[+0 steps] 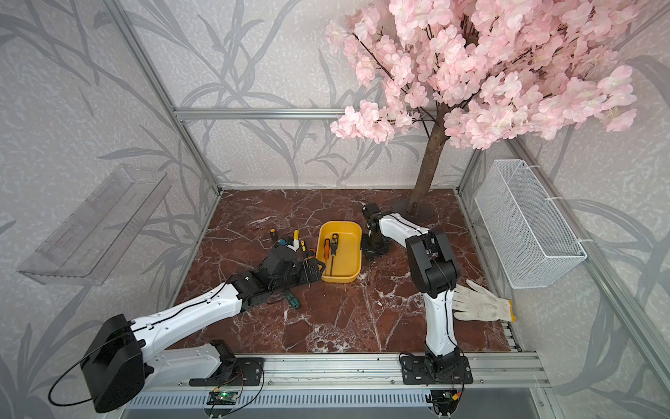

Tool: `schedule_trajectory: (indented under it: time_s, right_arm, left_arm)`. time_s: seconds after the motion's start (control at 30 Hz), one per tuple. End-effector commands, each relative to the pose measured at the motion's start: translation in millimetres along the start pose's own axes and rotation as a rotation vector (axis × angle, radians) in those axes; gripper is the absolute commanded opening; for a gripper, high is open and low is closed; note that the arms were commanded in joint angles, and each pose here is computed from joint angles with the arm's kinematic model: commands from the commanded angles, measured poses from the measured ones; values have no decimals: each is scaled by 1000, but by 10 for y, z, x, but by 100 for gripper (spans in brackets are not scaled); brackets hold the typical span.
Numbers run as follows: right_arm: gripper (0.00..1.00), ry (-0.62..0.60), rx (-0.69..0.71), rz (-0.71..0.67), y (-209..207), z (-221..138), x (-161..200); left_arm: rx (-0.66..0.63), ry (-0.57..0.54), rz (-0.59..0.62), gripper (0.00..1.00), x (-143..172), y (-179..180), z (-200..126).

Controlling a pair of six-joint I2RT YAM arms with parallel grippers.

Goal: Put the screwdriver on the desktop into the storage box
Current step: Pick up the screwdriver from the center of the board.

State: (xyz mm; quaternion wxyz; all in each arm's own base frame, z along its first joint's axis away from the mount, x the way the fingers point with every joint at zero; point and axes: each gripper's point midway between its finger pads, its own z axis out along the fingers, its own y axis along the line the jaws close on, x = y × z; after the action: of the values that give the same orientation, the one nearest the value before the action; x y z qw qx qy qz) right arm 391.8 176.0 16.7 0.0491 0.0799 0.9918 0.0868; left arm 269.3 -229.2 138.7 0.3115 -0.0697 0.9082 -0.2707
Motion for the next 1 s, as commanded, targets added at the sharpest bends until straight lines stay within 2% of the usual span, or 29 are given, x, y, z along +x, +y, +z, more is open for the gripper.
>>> schedule_trajectory:
  time_s: [0.0,0.2,0.5,0.8,0.97]
  right_arm:
    - [26,33,67,1,-142,93,79]
    - [24,-5,74,-13,-161,-80,56]
    - [22,-96,63,-34,-143,-625,39]
    - [22,-188,10,-87,218,-1152,8]
    - [22,-209,-28,-111,470,-1292,-21]
  left_arm:
    - [-23,-24,-11,100,-36,83,-44]
    - [-32,-45,-24,100,-99,166,-97]
    - [-61,-66,-56,100,-173,385,-169]
    - [-81,-83,-88,100,-159,554,-236]
    - [-86,-88,-98,100,-148,608,-264]
